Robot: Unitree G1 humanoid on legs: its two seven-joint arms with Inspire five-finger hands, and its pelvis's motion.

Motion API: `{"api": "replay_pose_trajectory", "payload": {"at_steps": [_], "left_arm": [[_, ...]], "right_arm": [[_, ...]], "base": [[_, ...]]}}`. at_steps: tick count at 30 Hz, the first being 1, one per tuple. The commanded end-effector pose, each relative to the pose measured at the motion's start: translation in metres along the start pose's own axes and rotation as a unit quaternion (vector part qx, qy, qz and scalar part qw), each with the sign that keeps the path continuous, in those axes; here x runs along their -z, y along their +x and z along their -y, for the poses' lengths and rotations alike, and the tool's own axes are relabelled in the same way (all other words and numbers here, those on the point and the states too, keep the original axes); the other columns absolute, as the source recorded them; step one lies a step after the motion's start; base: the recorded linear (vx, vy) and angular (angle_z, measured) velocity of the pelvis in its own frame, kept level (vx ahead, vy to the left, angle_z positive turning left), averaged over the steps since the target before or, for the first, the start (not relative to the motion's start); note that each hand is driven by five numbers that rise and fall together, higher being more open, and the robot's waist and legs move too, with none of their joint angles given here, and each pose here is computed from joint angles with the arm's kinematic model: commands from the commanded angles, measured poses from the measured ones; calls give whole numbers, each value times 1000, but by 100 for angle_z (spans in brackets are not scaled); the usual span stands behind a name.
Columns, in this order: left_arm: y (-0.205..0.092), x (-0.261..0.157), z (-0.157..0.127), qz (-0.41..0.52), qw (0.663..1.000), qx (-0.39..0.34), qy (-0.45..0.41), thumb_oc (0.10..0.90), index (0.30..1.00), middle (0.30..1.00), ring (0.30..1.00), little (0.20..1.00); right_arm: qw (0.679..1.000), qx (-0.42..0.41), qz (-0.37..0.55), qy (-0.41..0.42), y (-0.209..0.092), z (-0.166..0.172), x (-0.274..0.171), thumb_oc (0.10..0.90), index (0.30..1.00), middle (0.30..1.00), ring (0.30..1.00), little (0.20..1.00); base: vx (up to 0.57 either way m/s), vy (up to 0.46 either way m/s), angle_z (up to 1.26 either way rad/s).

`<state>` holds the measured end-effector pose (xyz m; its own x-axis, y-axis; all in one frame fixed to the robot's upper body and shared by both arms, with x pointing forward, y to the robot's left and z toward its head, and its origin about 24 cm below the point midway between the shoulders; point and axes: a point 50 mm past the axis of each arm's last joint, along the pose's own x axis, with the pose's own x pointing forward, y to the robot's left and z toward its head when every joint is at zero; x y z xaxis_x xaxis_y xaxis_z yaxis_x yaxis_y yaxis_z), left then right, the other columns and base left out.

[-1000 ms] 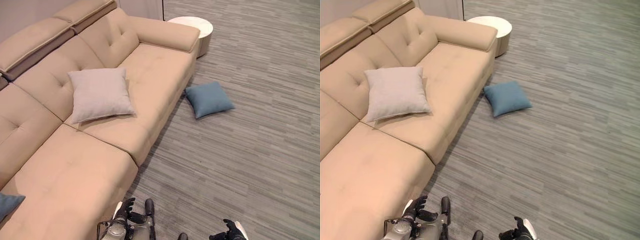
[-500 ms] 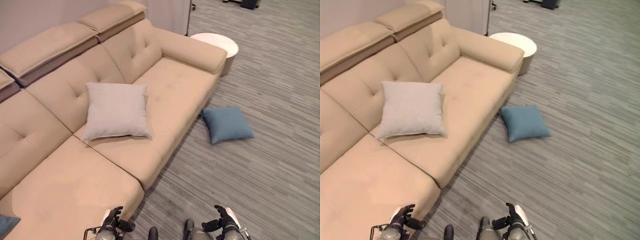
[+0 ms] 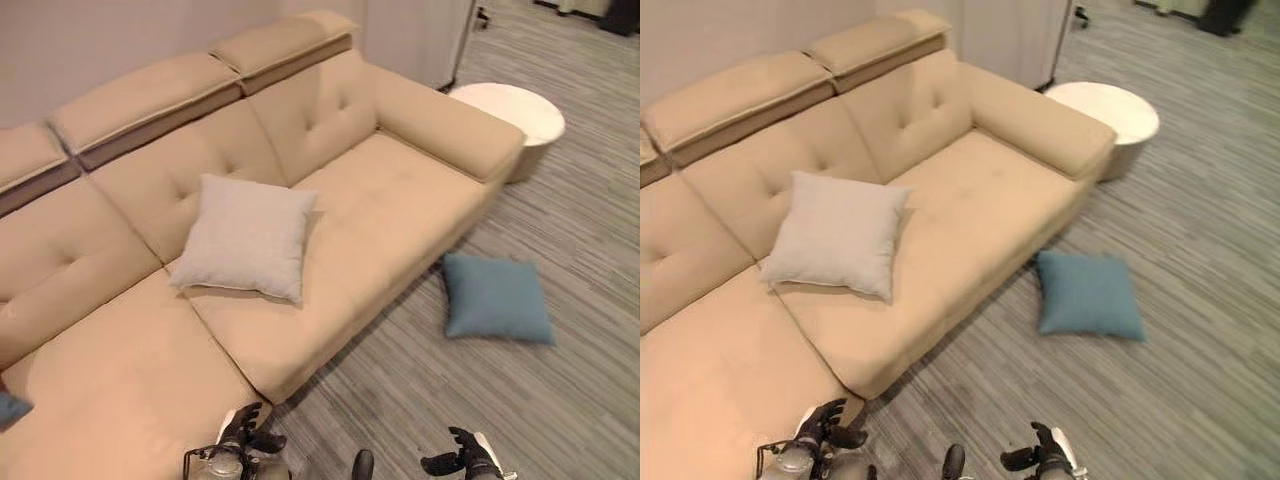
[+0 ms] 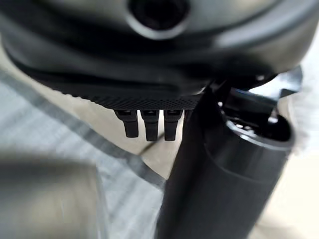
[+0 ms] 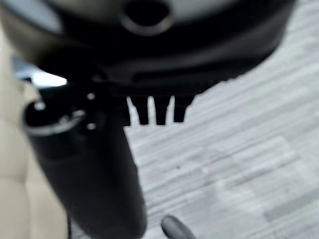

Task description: Pick up all the scattered cushions and arrange them neatly on the sofa.

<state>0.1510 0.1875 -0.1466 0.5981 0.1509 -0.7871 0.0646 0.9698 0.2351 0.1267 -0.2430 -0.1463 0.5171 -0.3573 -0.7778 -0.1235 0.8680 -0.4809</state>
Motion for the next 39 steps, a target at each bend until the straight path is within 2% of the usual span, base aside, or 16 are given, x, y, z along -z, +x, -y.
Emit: {"api": "replay_pose_trajectory", "payload": {"at_steps": [1,9,10,11,15,26,32,39], "left_arm": [[-2,7,-1,-7,1000,-1,27,800,900,900,900,900],[-4,13,-7,-10,1000,-11,17,800,900,900,900,900],[-4,17,-22,-15,999,-22,23,800,900,900,900,900],[-3,12,-25,-10,999,-22,28,800,900,900,900,900],[0,4,-36,0,998,-42,39,800,900,900,900,900],[1,3,-32,3,999,-36,40,800,900,900,900,900],[-3,17,-31,-22,999,-30,35,800,900,900,900,900],[-9,36,-29,-50,998,-29,25,800,900,900,900,900]], "right_arm": [[999,36,5,5,2,20,4,800,900,900,900,900],[1000,19,-7,-2,-2,6,12,800,900,900,900,900],[995,-8,-3,95,4,36,7,800,900,900,900,900],[999,28,-16,16,3,33,10,800,900,900,900,900],[1000,26,5,13,2,21,3,800,900,900,900,900],[998,23,-1,53,2,22,4,800,900,900,900,900],[997,28,2,73,3,27,4,800,900,900,900,900],[981,59,76,169,6,49,-30,800,900,900,900,900]], "base": [[160,-16,22],[196,48,31],[198,72,-8],[175,59,20],[119,79,46],[134,-61,65],[86,-107,30],[57,-48,3]]}}
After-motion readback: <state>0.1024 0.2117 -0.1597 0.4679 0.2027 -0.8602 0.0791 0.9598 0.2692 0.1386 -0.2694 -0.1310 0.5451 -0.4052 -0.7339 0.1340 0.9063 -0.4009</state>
